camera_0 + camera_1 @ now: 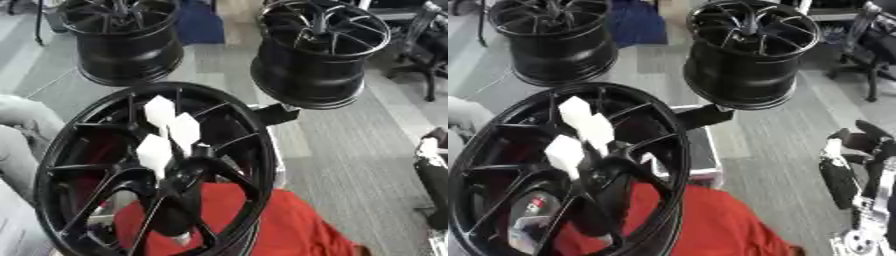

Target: Pull the pin out of the wheel hub.

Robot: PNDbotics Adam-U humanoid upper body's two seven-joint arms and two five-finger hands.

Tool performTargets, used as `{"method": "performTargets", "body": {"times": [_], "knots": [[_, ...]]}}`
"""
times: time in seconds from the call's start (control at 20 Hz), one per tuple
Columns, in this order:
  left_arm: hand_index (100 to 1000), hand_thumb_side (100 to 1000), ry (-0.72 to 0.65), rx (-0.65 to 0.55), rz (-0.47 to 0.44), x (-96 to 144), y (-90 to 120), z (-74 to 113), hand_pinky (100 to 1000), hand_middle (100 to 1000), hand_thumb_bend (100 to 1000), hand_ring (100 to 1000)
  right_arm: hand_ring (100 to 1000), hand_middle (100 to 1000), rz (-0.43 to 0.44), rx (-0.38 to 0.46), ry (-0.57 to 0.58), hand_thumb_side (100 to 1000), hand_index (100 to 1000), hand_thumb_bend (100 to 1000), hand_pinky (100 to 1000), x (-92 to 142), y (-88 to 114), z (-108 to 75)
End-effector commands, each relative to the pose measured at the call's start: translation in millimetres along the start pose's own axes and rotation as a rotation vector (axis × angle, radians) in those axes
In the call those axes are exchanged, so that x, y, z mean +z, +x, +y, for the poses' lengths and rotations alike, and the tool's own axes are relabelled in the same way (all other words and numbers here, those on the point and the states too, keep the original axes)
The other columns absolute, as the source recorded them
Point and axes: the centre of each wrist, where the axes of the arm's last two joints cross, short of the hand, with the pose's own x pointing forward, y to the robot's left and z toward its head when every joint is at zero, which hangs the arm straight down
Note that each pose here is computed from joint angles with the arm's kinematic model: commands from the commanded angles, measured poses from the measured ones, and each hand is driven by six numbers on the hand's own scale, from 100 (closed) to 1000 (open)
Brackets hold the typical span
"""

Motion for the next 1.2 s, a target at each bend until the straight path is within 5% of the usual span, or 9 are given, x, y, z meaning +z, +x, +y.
{"method": "performTargets", "body": {"times": [0.05,0.25,0.45,0.65,0.95,1.2], "knots": [[834,345,0.119,0.088,-0.208,-3.0,23.6,13.0,597,705,100,533,628,563,-0.028,-0.017,-0.011,310,744,100,524,-4.1,7.8,-1.1],[811,398,0.32,0.343,-0.35,-5.2,57.3,-7.0,584,666,100,522,628,563,-0.023,-0.023,-0.024,309,744,100,523,-4.2,8.0,-0.5],[784,545,0.526,0.648,-0.355,-8.0,86.2,-34.0,571,623,100,513,628,563,-0.02,-0.032,-0.032,307,744,100,523,-4.3,8.7,0.8],[777,640,0.666,0.897,-0.234,-11.9,104.5,-58.3,569,612,100,513,628,563,-0.017,-0.042,-0.028,305,744,100,523,-3.4,9.2,2.4],[769,763,0.782,1.078,-0.06,-25.8,123.1,-76.5,564,602,100,510,627,563,-0.009,-0.044,-0.036,304,744,100,522,-2.5,8.7,2.4],[764,769,0.837,1.129,0.05,-30.3,128.4,-84.0,554,586,100,498,627,563,-0.01,-0.046,-0.035,303,744,100,523,-2.4,8.9,2.7]]}}
